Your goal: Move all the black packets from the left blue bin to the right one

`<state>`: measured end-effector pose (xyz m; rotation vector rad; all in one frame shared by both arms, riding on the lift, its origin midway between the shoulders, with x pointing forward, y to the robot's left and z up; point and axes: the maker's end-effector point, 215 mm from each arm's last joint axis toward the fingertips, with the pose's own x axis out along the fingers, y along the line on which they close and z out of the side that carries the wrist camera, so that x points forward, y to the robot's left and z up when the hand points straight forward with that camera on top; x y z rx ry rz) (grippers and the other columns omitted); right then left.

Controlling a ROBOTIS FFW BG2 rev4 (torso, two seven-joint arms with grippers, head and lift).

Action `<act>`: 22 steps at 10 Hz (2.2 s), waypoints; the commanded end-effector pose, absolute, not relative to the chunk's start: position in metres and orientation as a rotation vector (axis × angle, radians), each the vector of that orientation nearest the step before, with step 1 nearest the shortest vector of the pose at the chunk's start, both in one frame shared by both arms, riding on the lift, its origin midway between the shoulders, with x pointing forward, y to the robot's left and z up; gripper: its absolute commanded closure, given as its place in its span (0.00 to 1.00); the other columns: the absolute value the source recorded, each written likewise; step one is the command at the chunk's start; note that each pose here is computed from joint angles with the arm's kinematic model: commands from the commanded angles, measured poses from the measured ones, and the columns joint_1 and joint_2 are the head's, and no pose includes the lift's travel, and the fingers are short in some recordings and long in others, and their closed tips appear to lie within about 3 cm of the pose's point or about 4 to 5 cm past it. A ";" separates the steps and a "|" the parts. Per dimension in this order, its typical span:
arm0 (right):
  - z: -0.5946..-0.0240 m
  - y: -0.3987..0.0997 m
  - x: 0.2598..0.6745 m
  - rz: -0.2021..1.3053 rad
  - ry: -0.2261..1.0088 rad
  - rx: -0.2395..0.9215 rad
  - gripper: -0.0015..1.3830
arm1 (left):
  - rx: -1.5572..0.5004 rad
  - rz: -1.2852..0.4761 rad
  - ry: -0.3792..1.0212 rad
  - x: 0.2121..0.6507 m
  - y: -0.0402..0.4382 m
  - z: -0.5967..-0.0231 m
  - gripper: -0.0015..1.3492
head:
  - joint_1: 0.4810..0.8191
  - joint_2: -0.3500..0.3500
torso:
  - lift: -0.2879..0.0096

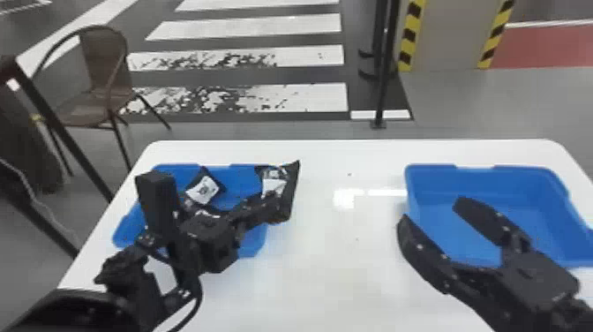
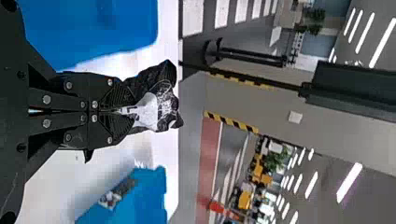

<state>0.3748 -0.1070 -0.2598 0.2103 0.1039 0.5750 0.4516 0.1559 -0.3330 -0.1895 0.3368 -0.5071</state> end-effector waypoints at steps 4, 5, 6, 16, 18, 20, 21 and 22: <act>-0.273 -0.089 0.420 0.658 0.119 0.256 0.09 | -0.298 -0.744 0.314 0.419 0.054 -0.308 0.89 | 0.63 0.49 | 0.50; -0.277 -0.092 0.432 0.654 0.120 0.260 0.09 | -0.306 -0.770 0.310 0.414 0.043 -0.304 0.89 | 0.63 0.45 | 0.50; -0.275 -0.091 0.439 0.662 0.113 0.280 0.09 | -0.309 -0.795 0.311 0.410 0.034 -0.302 0.89 | 0.63 0.42 | 0.50; -0.291 -0.039 0.441 0.819 0.202 0.453 0.92 | -0.327 -0.841 0.300 0.404 0.015 -0.293 0.89 | 0.63 0.45 | 0.50; -0.284 -0.040 0.443 0.817 0.178 0.457 0.92 | -0.328 -0.841 0.300 0.404 0.016 -0.294 0.89 | 0.63 0.45 | 0.50; -0.282 -0.041 0.443 0.815 0.171 0.465 0.92 | -0.350 -0.823 0.308 0.403 0.021 -0.298 0.49 | 0.63 0.45 | 0.50; -0.280 -0.050 0.448 0.799 0.163 0.458 0.92 | -0.353 -0.802 0.320 0.403 0.029 -0.305 0.22 | 0.63 0.46 | 0.50; -0.281 -0.063 0.454 0.772 0.157 0.444 0.92 | -0.360 -0.777 0.327 0.404 0.039 -0.309 0.08 | 0.63 0.46 | 0.50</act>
